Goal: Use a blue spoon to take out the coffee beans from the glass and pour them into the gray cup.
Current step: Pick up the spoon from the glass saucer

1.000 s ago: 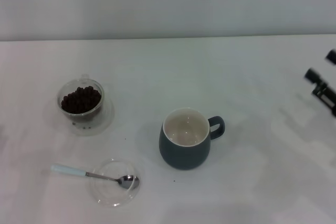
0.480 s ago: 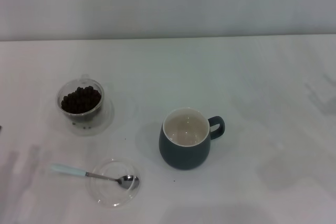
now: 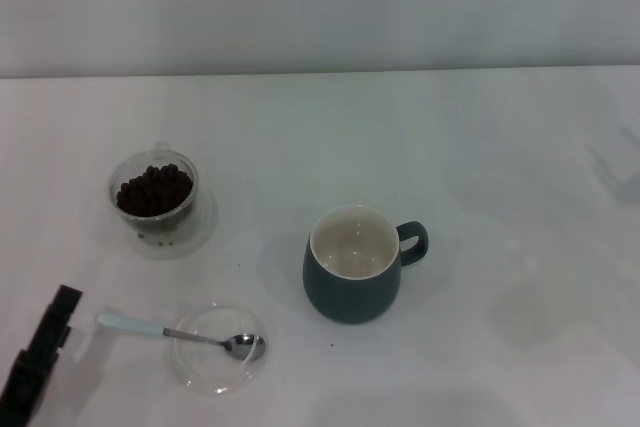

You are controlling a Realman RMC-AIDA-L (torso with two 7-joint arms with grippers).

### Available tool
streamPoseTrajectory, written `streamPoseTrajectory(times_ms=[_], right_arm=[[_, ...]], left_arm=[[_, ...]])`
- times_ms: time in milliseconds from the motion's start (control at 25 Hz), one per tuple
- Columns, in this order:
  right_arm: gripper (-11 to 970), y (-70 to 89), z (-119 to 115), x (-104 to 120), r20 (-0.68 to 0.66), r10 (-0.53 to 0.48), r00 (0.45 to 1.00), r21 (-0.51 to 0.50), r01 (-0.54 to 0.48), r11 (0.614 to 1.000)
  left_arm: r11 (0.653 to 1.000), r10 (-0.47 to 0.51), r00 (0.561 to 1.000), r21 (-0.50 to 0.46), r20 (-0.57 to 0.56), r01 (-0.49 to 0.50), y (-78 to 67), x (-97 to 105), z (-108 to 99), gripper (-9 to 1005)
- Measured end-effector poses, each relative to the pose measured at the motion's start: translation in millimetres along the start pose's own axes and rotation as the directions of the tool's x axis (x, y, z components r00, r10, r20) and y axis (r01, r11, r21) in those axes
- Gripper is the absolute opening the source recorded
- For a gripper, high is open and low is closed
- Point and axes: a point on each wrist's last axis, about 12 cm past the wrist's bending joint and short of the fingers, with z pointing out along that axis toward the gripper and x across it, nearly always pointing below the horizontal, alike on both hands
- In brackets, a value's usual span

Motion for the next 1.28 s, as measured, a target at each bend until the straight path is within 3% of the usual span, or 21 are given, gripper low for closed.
streamPoseTrajectory(times_ms=[720, 1280], right_arm=[[599, 0.6, -5, -1, 0.004, -0.012, 1.0, 0.01, 0.011, 1.0], [598, 5.3, -11, 1, 0.005, -0.035, 0.999, 0.014, 0.035, 0.999]], left_arm=[[0.999, 0.038, 0.988, 0.04, -0.151, -0.032, -4.5, 9, 19, 891], [0.998, 0.048, 0.985, 0.052, -0.168, -0.04, -5.2, 10, 20, 890]])
